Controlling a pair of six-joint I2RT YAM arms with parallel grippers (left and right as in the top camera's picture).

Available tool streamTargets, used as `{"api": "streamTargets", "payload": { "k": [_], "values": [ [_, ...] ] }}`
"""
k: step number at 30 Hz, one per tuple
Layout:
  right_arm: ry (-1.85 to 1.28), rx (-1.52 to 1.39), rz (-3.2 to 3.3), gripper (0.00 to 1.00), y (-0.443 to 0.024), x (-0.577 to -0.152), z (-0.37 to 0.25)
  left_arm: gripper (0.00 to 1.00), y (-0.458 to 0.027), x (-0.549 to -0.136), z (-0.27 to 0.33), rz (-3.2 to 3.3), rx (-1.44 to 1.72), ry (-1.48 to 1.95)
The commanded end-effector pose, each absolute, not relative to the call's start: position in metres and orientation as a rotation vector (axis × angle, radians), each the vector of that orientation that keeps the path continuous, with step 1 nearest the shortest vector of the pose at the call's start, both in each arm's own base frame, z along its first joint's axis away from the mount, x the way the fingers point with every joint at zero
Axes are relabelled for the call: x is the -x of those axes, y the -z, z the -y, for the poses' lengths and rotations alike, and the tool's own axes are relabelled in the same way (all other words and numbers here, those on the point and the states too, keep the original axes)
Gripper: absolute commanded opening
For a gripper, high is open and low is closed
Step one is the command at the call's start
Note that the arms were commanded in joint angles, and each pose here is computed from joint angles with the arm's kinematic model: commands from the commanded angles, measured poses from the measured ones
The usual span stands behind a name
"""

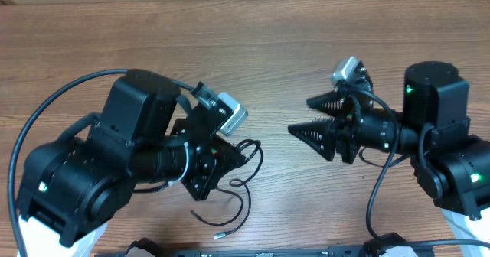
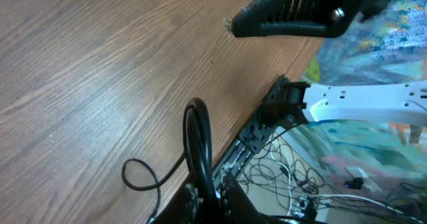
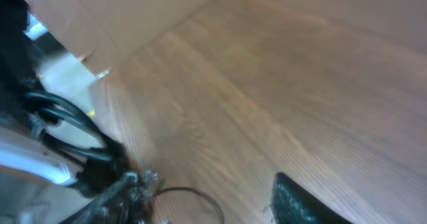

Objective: Untangle cables

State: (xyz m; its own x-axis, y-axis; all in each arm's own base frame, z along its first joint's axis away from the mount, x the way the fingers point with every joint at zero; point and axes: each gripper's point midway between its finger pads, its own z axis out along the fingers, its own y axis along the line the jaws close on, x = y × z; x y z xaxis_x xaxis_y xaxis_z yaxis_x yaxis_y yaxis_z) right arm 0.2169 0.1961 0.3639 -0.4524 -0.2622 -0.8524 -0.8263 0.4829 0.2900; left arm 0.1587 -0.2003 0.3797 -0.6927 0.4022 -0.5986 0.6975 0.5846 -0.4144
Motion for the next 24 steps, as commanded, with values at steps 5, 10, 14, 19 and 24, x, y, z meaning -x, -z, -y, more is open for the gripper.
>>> {"api": "streamTargets", "payload": {
  "k": [5, 10, 14, 19, 24],
  "values": [
    [-0.966, 1.073, -1.946, 0.57, -0.346, -0.213, -0.218, 0.1, -0.389, -0.161, 0.212, -2.343, -0.875, 0.973],
    [-1.078, 1.269, -1.83, 0.51, -0.339, -0.199, -0.244, 0.11, -0.392, -0.164, 0.214, -2.329, -0.86, 0.983],
    [-1.087, 1.314, -1.768, 0.48, -0.341, -0.202, -0.251, 0.1, -0.391, -0.164, 0.214, -2.337, -0.85, 0.981],
    [-1.066, 1.315, -1.719, 0.48, -0.347, -0.207, -0.254, 0.11, -0.391, -0.164, 0.213, -2.342, -0.847, 0.972],
    [-1.054, 1.315, -1.692, 0.48, -0.351, -0.21, -0.255, 0.11, -0.389, -0.168, 0.21, -2.351, -0.83, 0.942]
  ]
}}
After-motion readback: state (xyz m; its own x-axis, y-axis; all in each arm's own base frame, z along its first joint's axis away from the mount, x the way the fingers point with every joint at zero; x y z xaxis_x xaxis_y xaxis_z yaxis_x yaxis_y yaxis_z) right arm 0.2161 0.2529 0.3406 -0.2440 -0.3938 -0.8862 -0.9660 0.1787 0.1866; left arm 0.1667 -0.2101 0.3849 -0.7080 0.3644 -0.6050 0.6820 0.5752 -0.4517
